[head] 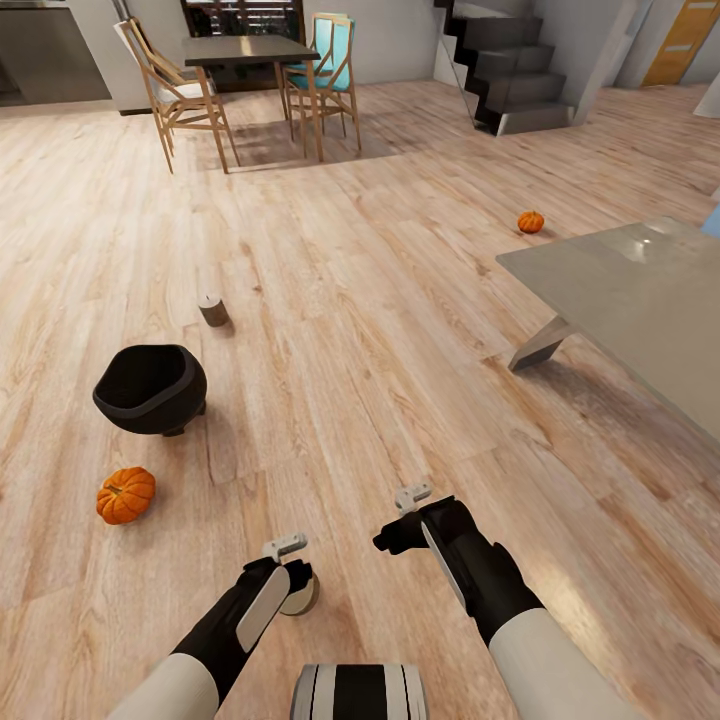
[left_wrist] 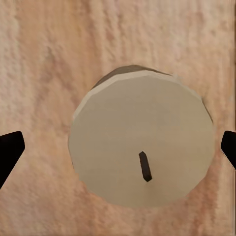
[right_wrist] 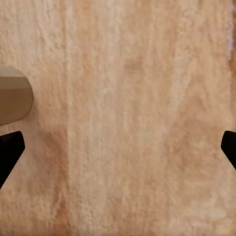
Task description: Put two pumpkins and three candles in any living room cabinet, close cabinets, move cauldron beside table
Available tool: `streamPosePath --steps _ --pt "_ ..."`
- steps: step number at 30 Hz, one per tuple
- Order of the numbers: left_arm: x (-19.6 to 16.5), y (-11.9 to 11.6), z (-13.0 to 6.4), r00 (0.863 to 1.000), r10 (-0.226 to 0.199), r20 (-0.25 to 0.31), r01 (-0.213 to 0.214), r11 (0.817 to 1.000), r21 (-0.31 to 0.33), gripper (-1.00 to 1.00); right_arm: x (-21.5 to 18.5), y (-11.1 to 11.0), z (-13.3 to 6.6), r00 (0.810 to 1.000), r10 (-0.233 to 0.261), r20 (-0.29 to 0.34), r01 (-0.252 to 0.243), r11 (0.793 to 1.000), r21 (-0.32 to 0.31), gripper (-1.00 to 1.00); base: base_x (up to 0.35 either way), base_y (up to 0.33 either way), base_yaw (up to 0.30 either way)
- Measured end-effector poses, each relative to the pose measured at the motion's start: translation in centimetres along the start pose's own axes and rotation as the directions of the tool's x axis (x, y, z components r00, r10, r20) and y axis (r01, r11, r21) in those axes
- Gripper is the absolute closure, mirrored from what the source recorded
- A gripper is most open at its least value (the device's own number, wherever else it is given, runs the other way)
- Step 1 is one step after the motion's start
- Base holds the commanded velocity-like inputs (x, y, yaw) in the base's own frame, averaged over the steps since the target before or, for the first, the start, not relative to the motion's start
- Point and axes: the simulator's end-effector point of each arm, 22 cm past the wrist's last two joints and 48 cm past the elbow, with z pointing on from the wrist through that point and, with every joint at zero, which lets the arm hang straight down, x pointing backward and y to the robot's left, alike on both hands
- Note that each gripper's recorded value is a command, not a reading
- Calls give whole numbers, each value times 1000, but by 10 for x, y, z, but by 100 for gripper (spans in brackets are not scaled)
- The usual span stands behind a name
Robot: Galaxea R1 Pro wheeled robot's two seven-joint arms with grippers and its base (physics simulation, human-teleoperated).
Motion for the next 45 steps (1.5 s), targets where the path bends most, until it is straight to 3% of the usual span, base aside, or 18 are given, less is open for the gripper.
streamPosePath --steps 24,45 --pt "1 -3 3 1000 -1 -2 1 1000 8 -100 5 1 6 1000 5 -12 -5 1000 -7 -100 0 0 -30" --pt "26 1 29 998 -9 -59 9 1000 -2 -100 34 3 38 997 24 -79 -26 999 -31 -100 0 0 -6"
